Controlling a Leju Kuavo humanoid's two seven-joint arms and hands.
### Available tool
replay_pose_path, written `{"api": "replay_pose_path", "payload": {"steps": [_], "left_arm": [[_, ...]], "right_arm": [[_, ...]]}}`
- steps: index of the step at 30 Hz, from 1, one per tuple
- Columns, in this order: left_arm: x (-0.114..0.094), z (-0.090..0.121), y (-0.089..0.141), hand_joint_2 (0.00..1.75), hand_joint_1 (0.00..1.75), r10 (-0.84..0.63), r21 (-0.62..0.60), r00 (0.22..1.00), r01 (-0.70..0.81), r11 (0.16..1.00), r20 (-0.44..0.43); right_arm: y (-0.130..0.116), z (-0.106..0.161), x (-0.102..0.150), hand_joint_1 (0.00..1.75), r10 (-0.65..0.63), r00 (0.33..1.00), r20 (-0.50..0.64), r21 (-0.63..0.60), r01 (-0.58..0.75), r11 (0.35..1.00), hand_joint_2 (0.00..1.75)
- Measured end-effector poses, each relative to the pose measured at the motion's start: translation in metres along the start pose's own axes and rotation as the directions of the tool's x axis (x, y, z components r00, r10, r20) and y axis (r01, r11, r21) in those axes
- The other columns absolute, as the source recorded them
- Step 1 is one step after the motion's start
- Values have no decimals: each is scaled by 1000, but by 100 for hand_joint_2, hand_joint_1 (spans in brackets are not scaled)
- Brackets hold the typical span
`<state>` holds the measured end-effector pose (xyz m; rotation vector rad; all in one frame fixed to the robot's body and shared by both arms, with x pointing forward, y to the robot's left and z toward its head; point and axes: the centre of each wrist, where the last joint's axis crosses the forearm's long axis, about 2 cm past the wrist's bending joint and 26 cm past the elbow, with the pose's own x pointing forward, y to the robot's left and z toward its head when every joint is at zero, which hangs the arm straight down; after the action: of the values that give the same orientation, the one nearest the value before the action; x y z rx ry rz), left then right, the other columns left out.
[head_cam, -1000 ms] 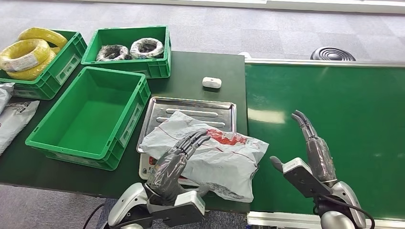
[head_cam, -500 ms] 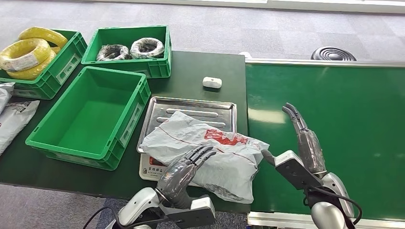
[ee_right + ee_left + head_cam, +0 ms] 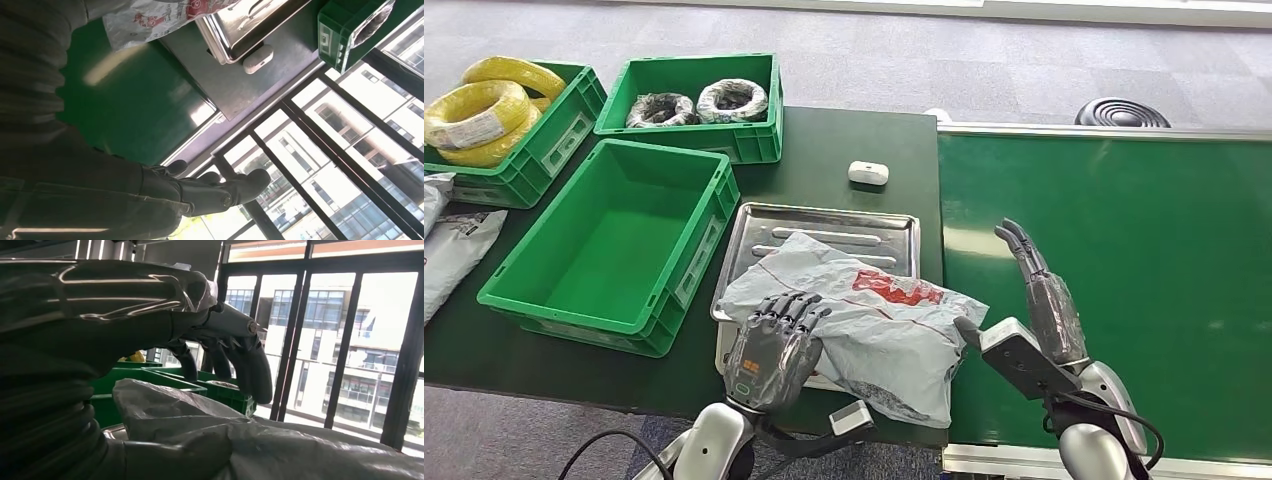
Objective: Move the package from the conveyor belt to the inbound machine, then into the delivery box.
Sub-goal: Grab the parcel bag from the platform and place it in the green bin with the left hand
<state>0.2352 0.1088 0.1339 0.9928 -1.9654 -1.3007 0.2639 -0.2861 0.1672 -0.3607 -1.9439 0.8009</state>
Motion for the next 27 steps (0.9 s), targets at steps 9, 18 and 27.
{"api": "replay_pose_path", "payload": {"steps": [9, 18, 27], "left_arm": [[-19, 11, -6, 175, 175, 138, -69, 986, -145, 987, -95], [-22, 22, -13, 175, 163, 162, -113, 980, -175, 978, -117], [-23, 22, -10, 175, 0, 251, -70, 962, -259, 963, -110]], "right_arm": [[3, -8, 3, 0, -31, 999, 28, 0, 31, 1000, 175], [5, -13, 2, 0, -34, 999, 33, 11, 34, 999, 175], [7, -13, 2, 0, -33, 999, 31, 15, 33, 999, 175]]}}
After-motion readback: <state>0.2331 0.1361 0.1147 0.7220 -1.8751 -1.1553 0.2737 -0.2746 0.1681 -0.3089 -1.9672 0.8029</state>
